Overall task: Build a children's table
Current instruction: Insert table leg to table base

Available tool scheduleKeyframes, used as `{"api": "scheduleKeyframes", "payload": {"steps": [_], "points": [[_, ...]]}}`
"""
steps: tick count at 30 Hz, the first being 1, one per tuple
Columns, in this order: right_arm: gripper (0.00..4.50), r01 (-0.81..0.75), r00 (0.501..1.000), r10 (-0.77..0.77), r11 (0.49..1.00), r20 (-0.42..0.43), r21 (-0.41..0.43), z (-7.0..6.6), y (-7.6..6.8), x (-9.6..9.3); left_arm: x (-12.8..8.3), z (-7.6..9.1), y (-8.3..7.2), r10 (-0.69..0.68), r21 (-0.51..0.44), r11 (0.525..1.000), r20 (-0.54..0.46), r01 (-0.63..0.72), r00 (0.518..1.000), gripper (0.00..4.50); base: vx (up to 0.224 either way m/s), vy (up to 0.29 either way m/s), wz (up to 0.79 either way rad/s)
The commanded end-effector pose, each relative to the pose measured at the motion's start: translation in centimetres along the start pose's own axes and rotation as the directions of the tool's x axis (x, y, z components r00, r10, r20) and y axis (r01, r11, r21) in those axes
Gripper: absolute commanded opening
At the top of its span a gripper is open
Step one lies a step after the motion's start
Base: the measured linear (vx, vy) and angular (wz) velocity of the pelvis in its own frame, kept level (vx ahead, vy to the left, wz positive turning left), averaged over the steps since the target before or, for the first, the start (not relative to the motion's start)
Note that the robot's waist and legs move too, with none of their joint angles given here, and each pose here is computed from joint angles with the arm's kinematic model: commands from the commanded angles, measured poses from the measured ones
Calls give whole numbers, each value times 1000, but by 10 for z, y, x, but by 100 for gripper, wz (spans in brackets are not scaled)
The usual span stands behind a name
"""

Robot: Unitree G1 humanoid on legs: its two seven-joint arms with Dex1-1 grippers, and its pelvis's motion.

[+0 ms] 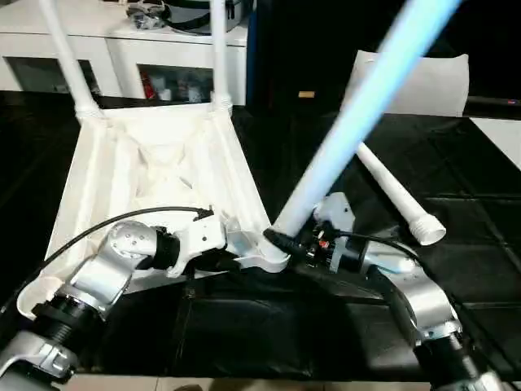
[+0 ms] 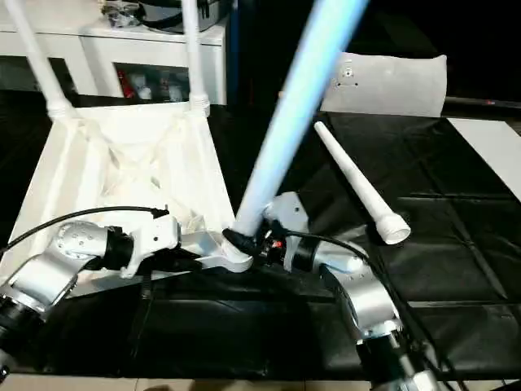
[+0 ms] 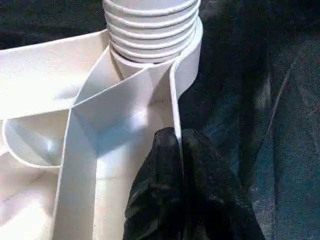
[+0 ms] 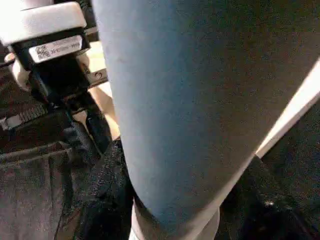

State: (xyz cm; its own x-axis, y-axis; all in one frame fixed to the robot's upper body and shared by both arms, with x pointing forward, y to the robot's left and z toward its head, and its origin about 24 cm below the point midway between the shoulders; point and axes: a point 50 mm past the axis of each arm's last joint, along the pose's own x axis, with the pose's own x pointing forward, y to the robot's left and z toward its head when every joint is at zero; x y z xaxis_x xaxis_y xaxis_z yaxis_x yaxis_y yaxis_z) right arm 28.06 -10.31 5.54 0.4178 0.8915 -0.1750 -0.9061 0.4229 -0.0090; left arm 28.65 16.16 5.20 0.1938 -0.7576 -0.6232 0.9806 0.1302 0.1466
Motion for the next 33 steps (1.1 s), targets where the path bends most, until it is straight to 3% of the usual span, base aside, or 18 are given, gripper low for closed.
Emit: {"api": "scheduleKeyframes", "payload": {"steps": [1, 6, 9, 21, 26, 29, 33], "points": [[189, -126, 973, 142, 987, -180, 98, -38, 16, 4, 2, 0, -3, -99, 72, 992, -82, 105, 992, 0, 0, 0, 0], [189, -202, 957, 225, 970, -185, 133, -41, 21, 8, 3, 4, 1, -138, 108, 983, -101, 149, 985, 0, 0, 0, 0], [189, -290, 926, 319, 943, -201, 161, -46, 32, 10, 4, 7, 7, -147, 120, 980, -113, 160, 983, 0, 0, 0, 0], [189, -221, 952, 244, 965, -185, 137, -48, 28, 16, -7, -7, 10, -75, 64, 994, -138, 84, 988, 0, 0, 0, 0], [189, -9, 987, 25, 994, -159, 106, -44, 10, 24, -12, -7, 3, 43, -46, 998, -64, -46, 997, 0, 0, 0, 0], [189, 177, 978, -163, 979, -132, 100, -39, -6, 28, -7, 2, -16, 160, -179, 971, 10, -156, 987, 0, -11, 11, -6], [189, 280, 958, -267, 950, -106, 138, -34, -12, 35, 9, 11, -30, 218, -249, 947, 34, -203, 975, 0, -22, 40, -16]]}}
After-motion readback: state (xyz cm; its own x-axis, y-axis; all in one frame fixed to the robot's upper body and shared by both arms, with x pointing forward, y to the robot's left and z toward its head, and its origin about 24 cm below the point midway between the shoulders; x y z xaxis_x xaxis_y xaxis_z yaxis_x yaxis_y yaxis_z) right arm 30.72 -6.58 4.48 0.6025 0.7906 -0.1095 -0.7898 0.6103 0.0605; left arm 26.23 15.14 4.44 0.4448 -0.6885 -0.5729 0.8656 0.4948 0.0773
